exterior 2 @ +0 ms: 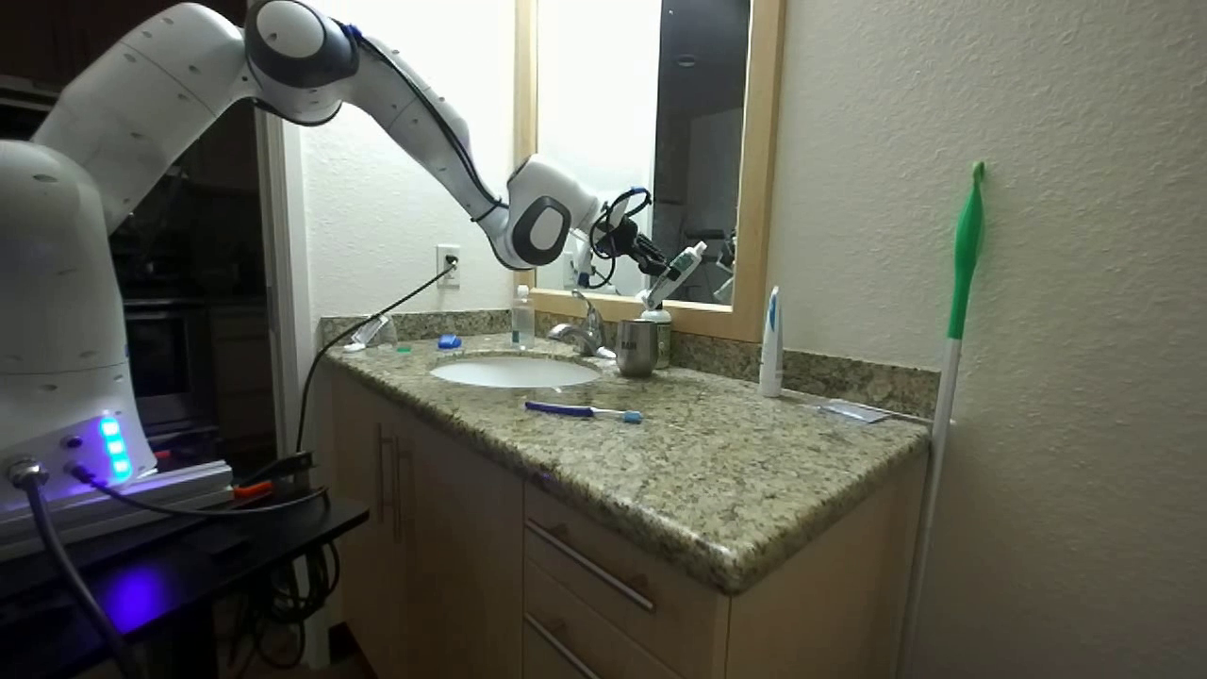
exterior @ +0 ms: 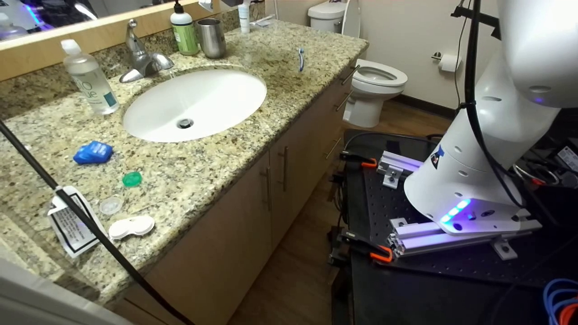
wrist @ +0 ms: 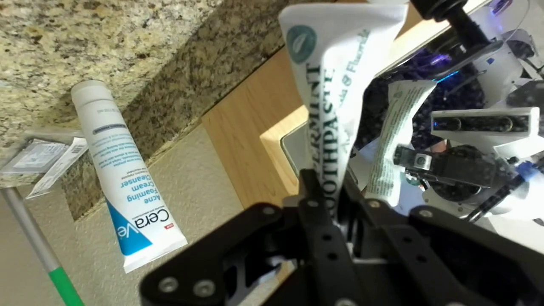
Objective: Open the faucet, take the toothbrush and put it on the table, pick it and put it back in the cup, then close the faucet
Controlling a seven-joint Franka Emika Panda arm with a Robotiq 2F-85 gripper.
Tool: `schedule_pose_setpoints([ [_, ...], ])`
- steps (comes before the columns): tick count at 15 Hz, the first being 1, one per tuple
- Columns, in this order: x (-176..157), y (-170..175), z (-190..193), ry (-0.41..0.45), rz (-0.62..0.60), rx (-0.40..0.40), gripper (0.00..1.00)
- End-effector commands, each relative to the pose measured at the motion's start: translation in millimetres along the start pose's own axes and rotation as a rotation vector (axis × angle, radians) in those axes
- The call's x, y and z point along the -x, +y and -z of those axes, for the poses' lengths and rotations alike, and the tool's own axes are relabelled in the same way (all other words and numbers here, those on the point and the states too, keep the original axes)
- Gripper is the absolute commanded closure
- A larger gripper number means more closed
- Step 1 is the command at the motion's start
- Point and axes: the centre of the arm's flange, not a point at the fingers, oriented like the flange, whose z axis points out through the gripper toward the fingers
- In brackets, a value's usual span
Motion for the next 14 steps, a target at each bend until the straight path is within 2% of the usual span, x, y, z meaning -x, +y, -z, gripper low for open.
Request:
schedule_pose_setpoints([
  [1, 14, 14, 7, -0.028, 0.053, -0.017, 0.96],
  [3, 23, 19, 5, -0.021, 0.071, -0.044, 0.96],
  [4, 15, 3, -3, -0.037, 0.054, -0.012, 0.86],
  [7, 12, 2, -3, -0.034, 0.061, -0.021, 0.86],
  [8, 11, 2, -3, -0.034, 0.061, -0.022, 0.96],
  [12, 28, 17, -11, -0.029, 0.078, -0.004, 0.96],
  [13, 20, 11, -9, -0.041, 0.066, 0.004, 0.96],
  [14, 24, 13, -11, -0.046, 0.067, 0.006, 0.86],
])
